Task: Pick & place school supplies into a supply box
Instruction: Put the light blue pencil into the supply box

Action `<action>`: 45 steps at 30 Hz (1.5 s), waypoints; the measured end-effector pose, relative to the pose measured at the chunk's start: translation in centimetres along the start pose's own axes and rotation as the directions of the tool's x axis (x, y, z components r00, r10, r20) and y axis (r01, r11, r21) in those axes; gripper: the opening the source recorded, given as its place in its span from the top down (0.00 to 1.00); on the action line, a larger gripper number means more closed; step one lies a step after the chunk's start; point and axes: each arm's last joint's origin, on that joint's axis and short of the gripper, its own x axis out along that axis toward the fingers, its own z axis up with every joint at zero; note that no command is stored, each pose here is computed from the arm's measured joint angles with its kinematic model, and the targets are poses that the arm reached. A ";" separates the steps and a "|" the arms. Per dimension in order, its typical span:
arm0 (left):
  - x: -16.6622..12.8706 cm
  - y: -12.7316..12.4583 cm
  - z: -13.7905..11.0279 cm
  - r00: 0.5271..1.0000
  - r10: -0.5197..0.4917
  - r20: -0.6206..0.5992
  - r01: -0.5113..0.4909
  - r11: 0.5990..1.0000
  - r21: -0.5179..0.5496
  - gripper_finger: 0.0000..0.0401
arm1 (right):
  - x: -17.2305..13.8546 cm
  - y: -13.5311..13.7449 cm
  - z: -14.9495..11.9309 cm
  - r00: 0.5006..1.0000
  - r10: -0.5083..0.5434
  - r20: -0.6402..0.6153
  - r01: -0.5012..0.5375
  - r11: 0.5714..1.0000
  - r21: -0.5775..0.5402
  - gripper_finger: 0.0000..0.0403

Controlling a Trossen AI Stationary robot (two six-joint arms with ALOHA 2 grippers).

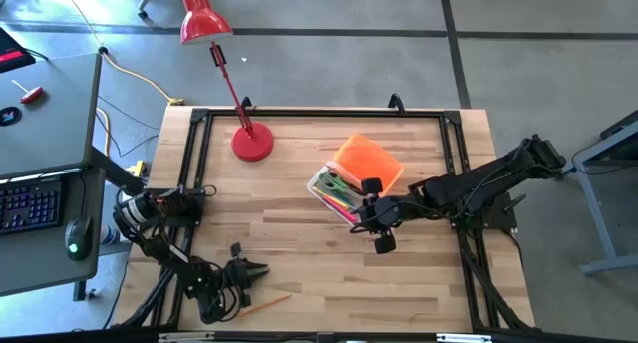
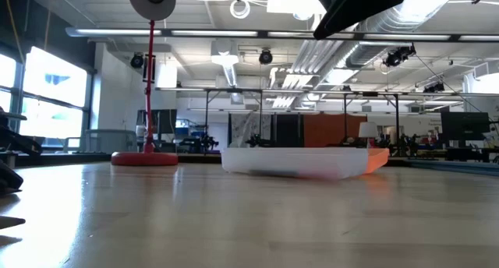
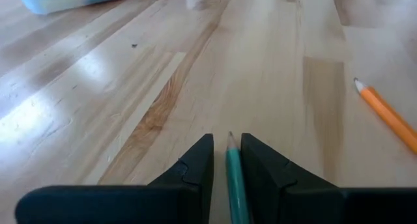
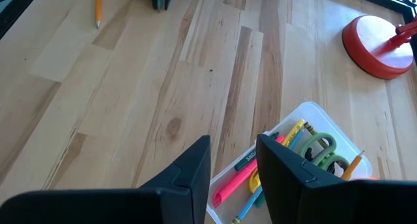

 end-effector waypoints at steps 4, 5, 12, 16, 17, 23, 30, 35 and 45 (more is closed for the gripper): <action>0.2 0.1 -0.3 1.000 0.008 -0.003 -0.008 0.999 -0.036 0.72 | 0.0 0.0 0.0 1.000 0.000 0.000 0.000 1.000 0.000 0.74; 0.2 0.1 -0.3 1.000 0.008 -0.002 -0.008 0.999 -0.037 0.72 | 0.0 0.0 0.0 1.000 0.000 0.000 0.000 1.000 0.000 0.74; 0.3 0.2 -0.4 0.998 0.035 0.051 -0.033 0.999 -0.038 0.72 | 0.0 0.0 0.0 1.000 0.000 0.000 0.000 1.000 0.000 0.74; 0.3 0.2 -0.3 0.998 0.033 0.049 -0.031 0.999 -0.037 0.72 | 0.0 0.0 0.0 1.000 0.000 0.000 0.000 1.000 0.000 0.74; 0.3 0.2 -0.3 0.998 0.034 0.052 -0.032 0.999 -0.038 0.72 | 0.0 0.0 0.0 1.000 0.000 0.000 0.000 1.000 0.000 0.74; 0.3 0.2 -0.3 0.996 0.045 0.078 -0.042 0.998 -0.040 0.72 | 0.0 0.0 0.0 1.000 0.000 0.000 0.000 1.000 0.000 0.74; 0.4 0.3 -0.2 0.997 0.045 0.069 -0.039 0.996 -0.077 0.72 | 0.0 0.0 0.0 1.000 0.000 0.000 0.000 1.000 0.000 0.74; 0.7 0.2 0.0 0.997 0.041 0.059 -0.035 0.994 -0.104 0.72 | 0.0 0.0 0.0 1.000 0.000 0.000 0.000 1.000 0.000 0.74; 1.3 0.1 -1.0 0.996 0.056 0.075 -0.048 0.993 -0.107 0.74 | 0.0 0.0 0.0 1.000 0.001 0.000 -0.001 1.000 0.000 0.74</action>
